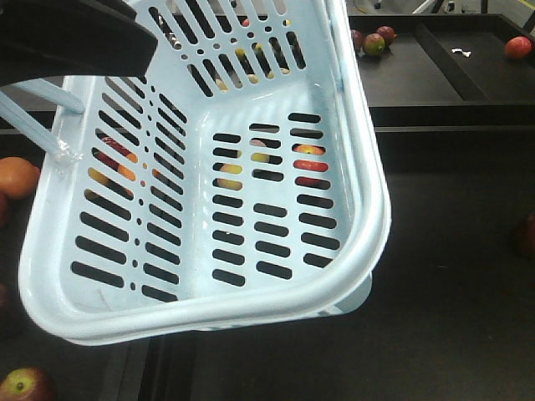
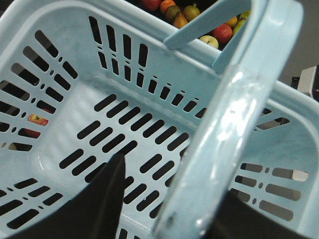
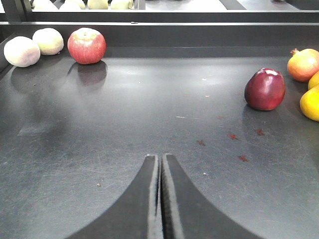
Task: Pick three apples into basket with both arms
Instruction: 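Carry the basket in the left gripper while the base drives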
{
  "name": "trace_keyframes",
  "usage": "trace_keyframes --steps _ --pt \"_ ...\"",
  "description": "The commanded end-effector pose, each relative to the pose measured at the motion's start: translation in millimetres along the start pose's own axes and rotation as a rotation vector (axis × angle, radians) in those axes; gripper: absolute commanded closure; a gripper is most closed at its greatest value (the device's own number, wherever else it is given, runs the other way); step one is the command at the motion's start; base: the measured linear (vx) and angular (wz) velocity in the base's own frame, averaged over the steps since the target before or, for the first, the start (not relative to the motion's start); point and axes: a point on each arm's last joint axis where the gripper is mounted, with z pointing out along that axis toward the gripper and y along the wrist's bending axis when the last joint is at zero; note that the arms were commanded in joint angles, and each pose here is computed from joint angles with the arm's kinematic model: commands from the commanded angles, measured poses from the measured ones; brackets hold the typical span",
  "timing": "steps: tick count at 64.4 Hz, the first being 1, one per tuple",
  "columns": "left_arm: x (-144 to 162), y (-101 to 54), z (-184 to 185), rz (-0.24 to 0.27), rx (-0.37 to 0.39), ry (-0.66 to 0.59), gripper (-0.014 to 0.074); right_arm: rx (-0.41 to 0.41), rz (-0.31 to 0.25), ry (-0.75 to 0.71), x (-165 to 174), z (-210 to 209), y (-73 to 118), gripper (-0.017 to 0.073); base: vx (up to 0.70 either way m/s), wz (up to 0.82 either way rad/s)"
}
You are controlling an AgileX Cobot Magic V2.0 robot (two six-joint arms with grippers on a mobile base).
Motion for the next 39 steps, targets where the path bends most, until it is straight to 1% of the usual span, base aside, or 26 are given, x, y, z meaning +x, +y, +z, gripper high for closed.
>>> trace_keyframes --steps 1,11,19,30,39 --pt "-10.7 -8.7 -15.8 0.006 0.004 -0.109 0.0601 0.0 -0.015 -0.07 -6.2 0.2 0.0 0.0564 0.0 0.01" --pt "-10.6 -8.6 -15.8 0.006 0.003 -0.109 0.0601 0.0 -0.015 -0.07 -6.2 0.2 0.0 0.0564 -0.02 0.08" --pt "-10.6 -8.6 -15.8 0.006 0.003 -0.109 0.0601 0.0 -0.015 -0.07 -6.2 0.2 0.0 0.0564 -0.07 0.28" --pt "-10.6 -8.6 -15.8 0.006 0.003 -0.109 0.0601 0.0 -0.015 -0.07 -6.2 0.2 0.0 0.0564 -0.12 0.52" --pt "-10.6 -8.6 -15.8 0.006 0.003 -0.109 0.0601 0.0 -0.015 -0.07 -6.2 0.2 0.0 0.0564 -0.15 0.74"
